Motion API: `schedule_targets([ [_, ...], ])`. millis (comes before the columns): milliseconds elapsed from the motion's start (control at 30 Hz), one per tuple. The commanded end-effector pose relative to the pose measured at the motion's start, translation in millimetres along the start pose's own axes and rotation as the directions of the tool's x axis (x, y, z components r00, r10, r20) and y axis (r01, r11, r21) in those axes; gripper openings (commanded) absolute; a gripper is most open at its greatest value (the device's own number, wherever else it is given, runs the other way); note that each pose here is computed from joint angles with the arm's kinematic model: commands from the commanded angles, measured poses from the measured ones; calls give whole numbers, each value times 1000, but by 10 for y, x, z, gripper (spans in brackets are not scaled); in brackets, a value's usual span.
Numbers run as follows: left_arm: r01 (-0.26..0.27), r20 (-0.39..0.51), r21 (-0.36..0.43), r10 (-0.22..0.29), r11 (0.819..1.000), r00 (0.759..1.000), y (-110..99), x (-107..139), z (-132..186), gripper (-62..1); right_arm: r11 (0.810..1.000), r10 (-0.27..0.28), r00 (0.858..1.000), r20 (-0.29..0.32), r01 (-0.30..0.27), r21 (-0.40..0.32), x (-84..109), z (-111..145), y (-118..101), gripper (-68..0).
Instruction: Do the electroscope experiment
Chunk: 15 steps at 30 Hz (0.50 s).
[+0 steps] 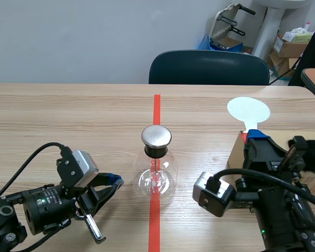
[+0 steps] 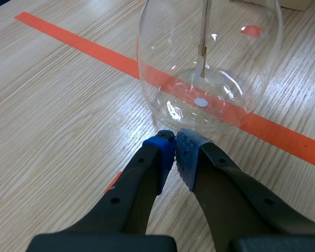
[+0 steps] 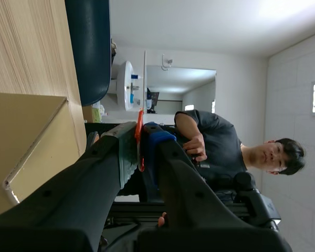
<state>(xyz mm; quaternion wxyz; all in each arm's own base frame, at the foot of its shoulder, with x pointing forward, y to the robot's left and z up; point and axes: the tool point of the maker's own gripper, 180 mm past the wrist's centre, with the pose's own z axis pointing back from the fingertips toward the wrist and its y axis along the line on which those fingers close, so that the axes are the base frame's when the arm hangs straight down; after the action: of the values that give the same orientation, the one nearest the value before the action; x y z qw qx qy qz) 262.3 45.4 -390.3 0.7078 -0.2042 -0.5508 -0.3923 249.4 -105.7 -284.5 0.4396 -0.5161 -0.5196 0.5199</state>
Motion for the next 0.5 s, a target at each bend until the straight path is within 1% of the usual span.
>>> schedule_targets([
  [0, -4, 35, 3, 4, 1000, 999, 9, 95, -28, -553, 999, -1, 1000, 2, 1, -40, -14, -41, -112, -669],
  [100, -4, 35, 3, 4, 1000, 999, 9, 95, -28, -553, 999, -1, 1000, 4, 1, -40, -9, -41, -112, -669],
  [167, -4, 35, 3, 4, 1000, 999, 9, 95, -28, -553, 999, 0, 1000, 27, 1, -40, 32, -41, -112, -669],
  [267, -3, 35, 4, 3, 1000, 999, 11, 96, -28, -553, 999, 2, 996, 87, 1, -40, 141, -34, -112, -669],
  [333, -3, 35, 4, 3, 1000, 999, 11, 96, -28, -553, 999, 4, 991, 137, 1, -40, 230, -24, -111, -669],
  [400, -3, 35, 4, 3, 1000, 999, 11, 96, -28, -553, 999, 7, 981, 194, 1, -40, 333, -7, -111, -669],
  [467, -3, 35, 4, 3, 1000, 999, 11, 96, -28, -553, 999, 9, 968, 252, 1, -40, 438, 17, -110, -669],
])
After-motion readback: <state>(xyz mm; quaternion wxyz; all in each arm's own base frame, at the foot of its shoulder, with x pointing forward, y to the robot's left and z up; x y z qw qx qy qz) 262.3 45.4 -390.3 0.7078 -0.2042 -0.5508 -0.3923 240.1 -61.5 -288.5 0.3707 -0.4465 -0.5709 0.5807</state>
